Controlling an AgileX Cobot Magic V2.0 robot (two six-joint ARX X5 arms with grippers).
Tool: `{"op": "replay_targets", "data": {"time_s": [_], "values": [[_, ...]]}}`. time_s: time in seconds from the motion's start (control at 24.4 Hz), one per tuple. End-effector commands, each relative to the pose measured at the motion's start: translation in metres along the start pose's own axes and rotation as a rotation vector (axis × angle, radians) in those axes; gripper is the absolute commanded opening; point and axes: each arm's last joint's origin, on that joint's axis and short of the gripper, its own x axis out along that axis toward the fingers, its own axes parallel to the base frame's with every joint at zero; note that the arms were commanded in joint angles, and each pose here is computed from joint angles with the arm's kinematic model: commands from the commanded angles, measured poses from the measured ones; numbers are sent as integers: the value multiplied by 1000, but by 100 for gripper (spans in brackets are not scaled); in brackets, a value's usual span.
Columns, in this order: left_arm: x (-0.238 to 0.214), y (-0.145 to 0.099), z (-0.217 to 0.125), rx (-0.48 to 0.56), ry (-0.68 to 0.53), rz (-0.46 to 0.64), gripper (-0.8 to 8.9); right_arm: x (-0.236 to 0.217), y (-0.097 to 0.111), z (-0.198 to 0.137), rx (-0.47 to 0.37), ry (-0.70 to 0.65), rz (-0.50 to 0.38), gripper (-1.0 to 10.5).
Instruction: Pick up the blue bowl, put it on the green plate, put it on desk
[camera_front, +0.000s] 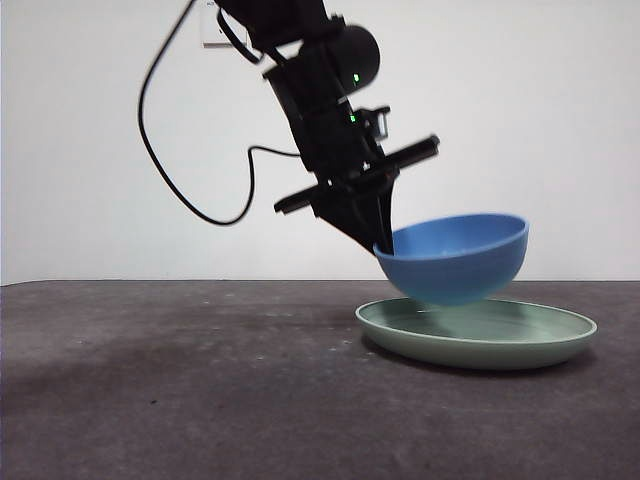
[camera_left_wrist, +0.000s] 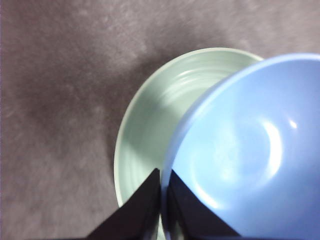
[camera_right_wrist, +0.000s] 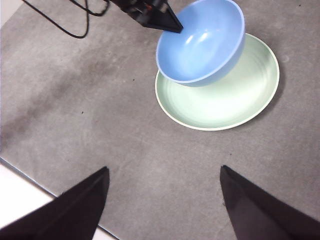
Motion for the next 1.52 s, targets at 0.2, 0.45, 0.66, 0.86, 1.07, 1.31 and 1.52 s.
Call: {"op": "replay_targets", "data": {"time_s": [0.2,0.45,0.66,0.86,1.07,1.31,1.52], "values": [[22,-4,1,6,21,-2,10,-3,2,3,-5,-17,-2,352],[32,-4,-4,4,57,3,10,-3,1,3,-5,-17,-20,352],[39,-5,-10,7,100,9,10,-3,1,3,-5,-17,-20,352],[40,-11,-10,29,97,1,78,-3,1,3,-5,-17,-20,352],[37,-13,-7,32,83,-3,239,-3,1,3,-4,-15,-20,352],[18,-15,2,32,78,0,256,-3,1,3,-4,-16,-27,352],[-57,-18,23,66,-97,-19,256,-3,1,3,-4,-17,-49,352]]}}
